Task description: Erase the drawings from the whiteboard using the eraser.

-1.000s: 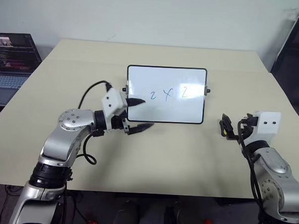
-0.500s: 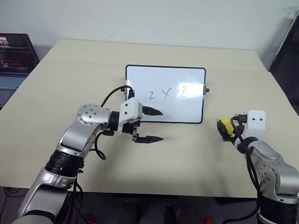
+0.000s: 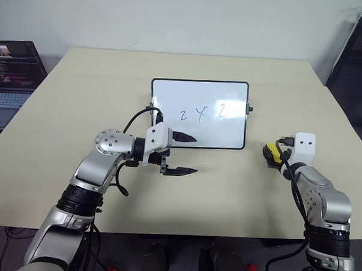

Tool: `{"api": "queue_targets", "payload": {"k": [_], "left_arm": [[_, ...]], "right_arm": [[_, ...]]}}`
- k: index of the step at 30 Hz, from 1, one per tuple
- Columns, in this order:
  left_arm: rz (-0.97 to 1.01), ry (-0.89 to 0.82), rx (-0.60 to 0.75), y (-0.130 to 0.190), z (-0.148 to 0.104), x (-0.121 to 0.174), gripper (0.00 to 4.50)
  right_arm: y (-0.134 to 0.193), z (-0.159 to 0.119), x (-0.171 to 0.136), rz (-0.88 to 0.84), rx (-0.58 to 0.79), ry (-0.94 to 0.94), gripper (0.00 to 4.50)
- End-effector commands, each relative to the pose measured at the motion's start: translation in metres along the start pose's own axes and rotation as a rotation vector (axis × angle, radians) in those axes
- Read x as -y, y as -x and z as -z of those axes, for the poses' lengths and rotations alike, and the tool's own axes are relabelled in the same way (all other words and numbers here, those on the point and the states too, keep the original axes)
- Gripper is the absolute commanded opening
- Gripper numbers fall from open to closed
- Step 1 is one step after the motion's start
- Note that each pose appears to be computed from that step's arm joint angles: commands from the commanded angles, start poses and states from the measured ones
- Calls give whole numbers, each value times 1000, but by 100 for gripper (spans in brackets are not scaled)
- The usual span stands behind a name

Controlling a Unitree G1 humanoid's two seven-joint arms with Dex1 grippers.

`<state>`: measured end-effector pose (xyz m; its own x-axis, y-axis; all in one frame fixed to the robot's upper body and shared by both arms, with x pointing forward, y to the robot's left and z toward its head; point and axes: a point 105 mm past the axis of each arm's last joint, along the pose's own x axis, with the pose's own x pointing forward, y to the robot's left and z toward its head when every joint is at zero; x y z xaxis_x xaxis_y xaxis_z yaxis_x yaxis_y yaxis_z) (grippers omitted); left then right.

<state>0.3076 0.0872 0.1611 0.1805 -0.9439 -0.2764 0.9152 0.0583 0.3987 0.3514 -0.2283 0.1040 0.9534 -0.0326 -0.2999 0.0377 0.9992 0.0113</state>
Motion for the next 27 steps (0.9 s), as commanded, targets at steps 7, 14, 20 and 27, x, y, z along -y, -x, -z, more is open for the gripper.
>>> {"api": "queue_targets", "payload": {"k": [7,14,20,27], "left_arm": [[-17,-45,13,-2,-7,-2,450],[-28,-39,7,-2,-5,-2,450],[-75,-3,11,1,-5,-6,450],[-306,76,-48,17,-1,-29,450]], "right_arm": [[-4,-6,2,1,31,18,252],[-6,-5,2,4,16,30,100],[-2,-10,1,-1,43,40,100],[29,-46,2,-8,211,164,100]]}}
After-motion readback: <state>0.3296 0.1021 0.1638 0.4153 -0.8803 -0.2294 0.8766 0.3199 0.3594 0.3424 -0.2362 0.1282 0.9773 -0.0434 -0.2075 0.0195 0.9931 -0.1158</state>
